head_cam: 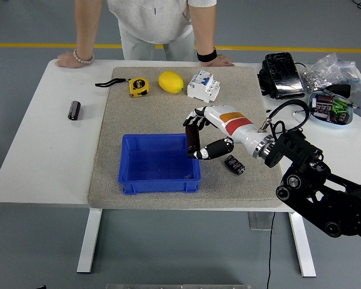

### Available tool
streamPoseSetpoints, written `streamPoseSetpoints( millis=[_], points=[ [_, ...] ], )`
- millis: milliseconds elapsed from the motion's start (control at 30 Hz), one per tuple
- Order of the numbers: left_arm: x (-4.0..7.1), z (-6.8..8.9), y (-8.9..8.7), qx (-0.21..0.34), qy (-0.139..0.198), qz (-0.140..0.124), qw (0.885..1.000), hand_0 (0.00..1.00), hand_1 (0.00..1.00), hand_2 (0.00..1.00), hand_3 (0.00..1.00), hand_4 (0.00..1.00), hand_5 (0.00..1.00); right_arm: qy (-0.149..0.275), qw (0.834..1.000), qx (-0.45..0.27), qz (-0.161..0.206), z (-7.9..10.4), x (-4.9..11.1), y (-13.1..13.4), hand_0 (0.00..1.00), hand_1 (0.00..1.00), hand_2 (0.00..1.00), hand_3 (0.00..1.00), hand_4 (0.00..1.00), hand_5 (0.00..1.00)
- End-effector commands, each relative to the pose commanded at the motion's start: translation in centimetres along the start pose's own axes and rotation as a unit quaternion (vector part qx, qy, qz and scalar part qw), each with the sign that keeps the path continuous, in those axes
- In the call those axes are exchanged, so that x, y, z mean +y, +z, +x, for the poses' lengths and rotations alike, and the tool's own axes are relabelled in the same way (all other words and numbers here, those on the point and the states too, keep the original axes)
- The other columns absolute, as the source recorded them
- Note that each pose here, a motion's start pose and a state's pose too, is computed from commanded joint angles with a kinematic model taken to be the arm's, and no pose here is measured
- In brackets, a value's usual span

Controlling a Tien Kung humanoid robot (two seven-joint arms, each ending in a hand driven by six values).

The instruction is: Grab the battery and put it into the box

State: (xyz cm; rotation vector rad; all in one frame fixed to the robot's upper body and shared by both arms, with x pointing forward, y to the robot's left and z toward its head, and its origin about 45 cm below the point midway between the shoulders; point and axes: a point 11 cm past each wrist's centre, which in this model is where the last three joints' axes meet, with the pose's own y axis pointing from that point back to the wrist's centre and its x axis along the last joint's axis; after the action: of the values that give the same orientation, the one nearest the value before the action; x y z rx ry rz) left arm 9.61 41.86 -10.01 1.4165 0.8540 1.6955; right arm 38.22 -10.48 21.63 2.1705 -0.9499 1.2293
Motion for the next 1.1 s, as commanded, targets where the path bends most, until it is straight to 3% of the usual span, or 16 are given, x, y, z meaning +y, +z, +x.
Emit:
streamPoseSetpoints(
  millis=[300, 333, 500, 533, 600, 900, 1100],
  points=[
    [0.0, 0.1, 0.2, 0.005, 0.004, -0.004, 1.000, 0.679, 0.609, 0.725, 0.646, 0.665, 0.503, -0.019, 1.000, 0.003, 0.014, -1.2, -1.8, -1.7, 0.604, 0.621, 0.635, 0.560, 0.883, 0.326],
    [0.0, 0.1, 0.2, 0.005, 0.005, -0.004, 1.000, 0.675, 0.600, 0.722, 0.643, 0.664, 0.502, -0.022, 1.000, 0.004, 0.015, -1.3, -2.0, -1.8, 0.641, 0.672, 0.711, 0.622, 0.909, 0.347],
    [0.0, 0.2, 0.3, 0.007, 0.009, -0.005, 1.000, 0.675, 0.600, 0.722, 0.643, 0.664, 0.502, -0.037, 0.999, 0.006, 0.018, -2.0, -2.4, -2.2, 0.641, 0.672, 0.711, 0.622, 0.909, 0.347],
    [0.0, 0.2, 0.3, 0.008, 0.009, -0.006, 1.000, 0.675, 0.596, 0.720, 0.642, 0.664, 0.501, -0.038, 0.999, 0.006, 0.018, -2.0, -2.4, -2.3, 0.711, 0.713, 0.754, 0.690, 0.932, 0.362],
    [0.0, 0.1, 0.3, 0.009, 0.010, -0.006, 1.000, 0.675, 0.596, 0.720, 0.642, 0.664, 0.501, -0.042, 0.999, 0.009, 0.017, -2.0, -2.4, -2.2, 0.711, 0.713, 0.754, 0.690, 0.932, 0.362],
    [0.0, 0.4, -0.1, 0.009, 0.013, -0.003, 1.000, 0.675, 0.595, 0.719, 0.640, 0.662, 0.498, -0.030, 0.997, 0.070, 0.014, 2.0, -1.4, -0.8, 0.708, 0.709, 0.752, 0.709, 0.938, 0.366],
    [-0.1, 0.6, -0.3, 0.009, 0.014, 0.000, 1.000, 0.672, 0.593, 0.718, 0.637, 0.662, 0.498, -0.040, 0.985, 0.162, 0.037, 4.1, 0.3, -0.7, 0.696, 0.694, 0.732, 0.688, 0.936, 0.379]
  ],
)
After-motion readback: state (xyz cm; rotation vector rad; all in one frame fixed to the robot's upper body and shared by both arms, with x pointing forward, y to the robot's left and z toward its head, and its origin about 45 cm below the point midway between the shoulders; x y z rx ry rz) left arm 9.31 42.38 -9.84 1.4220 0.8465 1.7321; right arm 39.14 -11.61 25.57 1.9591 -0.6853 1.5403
